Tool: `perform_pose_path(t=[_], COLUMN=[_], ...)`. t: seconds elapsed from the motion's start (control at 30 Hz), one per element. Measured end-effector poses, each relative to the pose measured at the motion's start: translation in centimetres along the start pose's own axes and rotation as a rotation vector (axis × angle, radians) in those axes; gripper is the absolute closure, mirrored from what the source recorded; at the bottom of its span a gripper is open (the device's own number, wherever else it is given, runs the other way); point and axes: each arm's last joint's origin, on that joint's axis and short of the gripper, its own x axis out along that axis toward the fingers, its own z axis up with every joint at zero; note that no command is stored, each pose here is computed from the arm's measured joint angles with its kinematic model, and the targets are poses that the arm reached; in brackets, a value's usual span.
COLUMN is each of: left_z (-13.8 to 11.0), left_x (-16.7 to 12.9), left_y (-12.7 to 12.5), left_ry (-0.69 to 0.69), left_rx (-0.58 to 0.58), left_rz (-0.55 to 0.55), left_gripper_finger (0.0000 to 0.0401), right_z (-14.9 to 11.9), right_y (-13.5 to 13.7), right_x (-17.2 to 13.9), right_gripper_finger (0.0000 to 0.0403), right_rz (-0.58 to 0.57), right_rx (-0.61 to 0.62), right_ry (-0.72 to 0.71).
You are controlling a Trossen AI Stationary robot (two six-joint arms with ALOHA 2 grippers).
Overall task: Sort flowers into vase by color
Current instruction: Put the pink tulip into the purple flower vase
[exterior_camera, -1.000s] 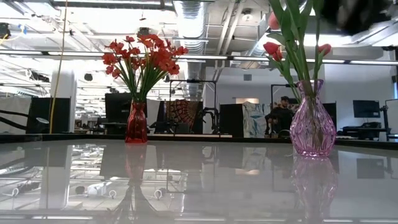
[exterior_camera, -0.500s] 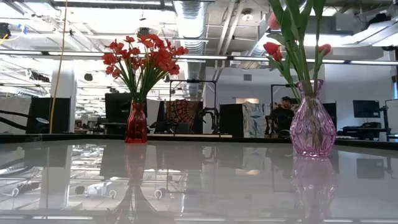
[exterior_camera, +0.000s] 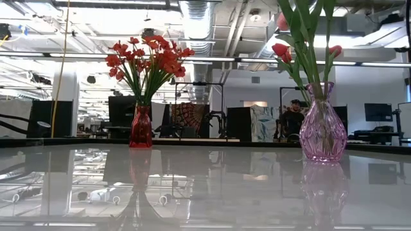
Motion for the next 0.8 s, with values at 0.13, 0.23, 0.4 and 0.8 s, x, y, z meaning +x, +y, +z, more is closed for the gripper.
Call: perform_pose_path(t=[0.13,0.23,0.4,0.8], left_z=[-0.8,-0.8,-0.9,-1.2], left_x=[0.1,0.2,0.3,1.3], left_y=[0.6,0.8,0.8,4.1], left_ry=[0.035,0.036,0.043,0.044], left_rx=[-0.027,-0.045,-0.04,-0.09], left_rz=[0.028,0.031,0.032,0.204], left_gripper_finger=[0.0223,0.0223,0.0223,0.0223], right_z=[-2.5,-3.4,-2.8,-6.4], right_y=[-2.9,-6.0,-8.3,-14.7], right_x=[0.5,0.7,0.1,0.6], right_gripper_finger=[0.0383,0.0383,0.0384,0.0384], right_rz=[-0.024,-0.04,-0.013,-0.068], right_rx=[0.048,0.131,0.135,0.21], right_ry=[0.002,0.0,0.0,-0.002])
